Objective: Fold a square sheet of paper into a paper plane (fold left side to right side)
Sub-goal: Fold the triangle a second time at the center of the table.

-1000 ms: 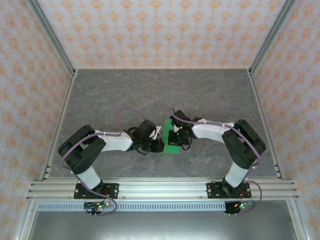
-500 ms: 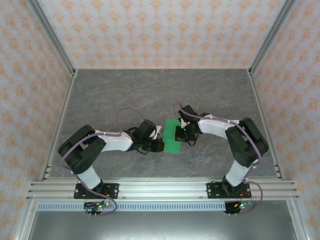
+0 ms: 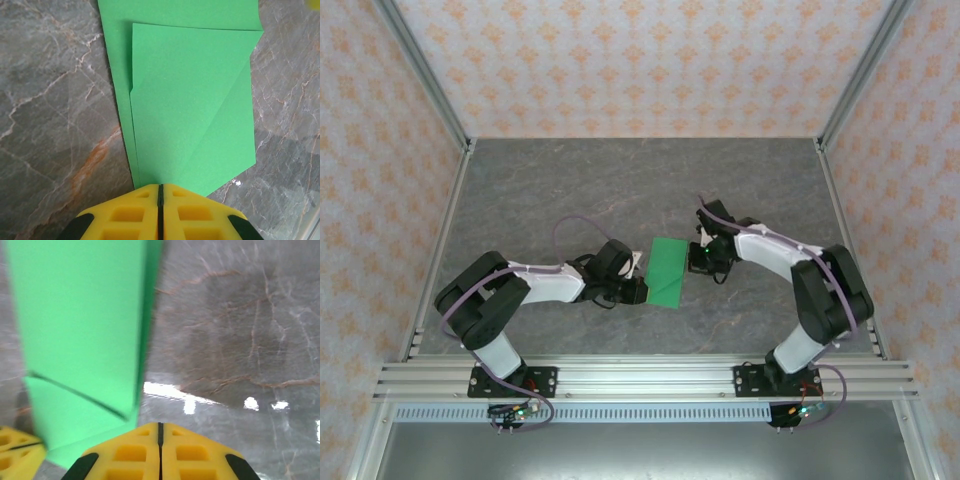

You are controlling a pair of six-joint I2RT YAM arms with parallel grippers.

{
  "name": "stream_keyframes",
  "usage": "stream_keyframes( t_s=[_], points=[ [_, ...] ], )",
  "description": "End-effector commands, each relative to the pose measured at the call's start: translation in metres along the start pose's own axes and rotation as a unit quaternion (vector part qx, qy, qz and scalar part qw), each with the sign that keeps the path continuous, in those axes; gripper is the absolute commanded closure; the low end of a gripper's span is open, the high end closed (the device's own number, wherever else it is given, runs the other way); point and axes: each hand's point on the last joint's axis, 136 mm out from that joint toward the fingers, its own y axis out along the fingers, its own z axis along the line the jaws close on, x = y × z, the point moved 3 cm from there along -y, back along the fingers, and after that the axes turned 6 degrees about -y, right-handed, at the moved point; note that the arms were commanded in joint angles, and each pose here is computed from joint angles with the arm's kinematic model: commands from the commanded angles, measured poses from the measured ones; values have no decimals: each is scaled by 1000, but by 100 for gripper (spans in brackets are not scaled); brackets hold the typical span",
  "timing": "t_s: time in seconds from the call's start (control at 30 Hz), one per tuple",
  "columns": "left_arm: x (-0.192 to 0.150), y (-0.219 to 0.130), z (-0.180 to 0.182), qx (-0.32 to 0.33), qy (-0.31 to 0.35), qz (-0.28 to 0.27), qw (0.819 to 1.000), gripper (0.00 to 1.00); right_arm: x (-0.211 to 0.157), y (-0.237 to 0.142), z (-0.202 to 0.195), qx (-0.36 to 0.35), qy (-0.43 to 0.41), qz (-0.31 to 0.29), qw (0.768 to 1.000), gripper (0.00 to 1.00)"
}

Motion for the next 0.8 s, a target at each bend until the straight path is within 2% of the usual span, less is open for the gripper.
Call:
stream_keyframes(
  t_s=[0.0, 0.13, 0.33, 0.6, 0.77],
  points=[
    [-11, -3, 16, 44, -7, 15, 999, 91, 2, -21, 24, 41, -11, -24, 999, 92],
    [-10, -2, 14, 43, -5, 14, 999, 91, -7, -5, 48, 93, -12, -7, 996, 92],
    [-7, -1, 9, 37, -3, 13, 999, 91, -6, 25, 58, 103, -9, 19, 994, 92],
    [5, -7, -8, 14, 4, 0, 1000, 90, -18, 48, 35, 46, 0, 57, 997, 92],
    [16, -10, -30, -24, 7, -2, 1000, 90, -27, 55, 22, 15, 5, 73, 997, 92]
  ],
)
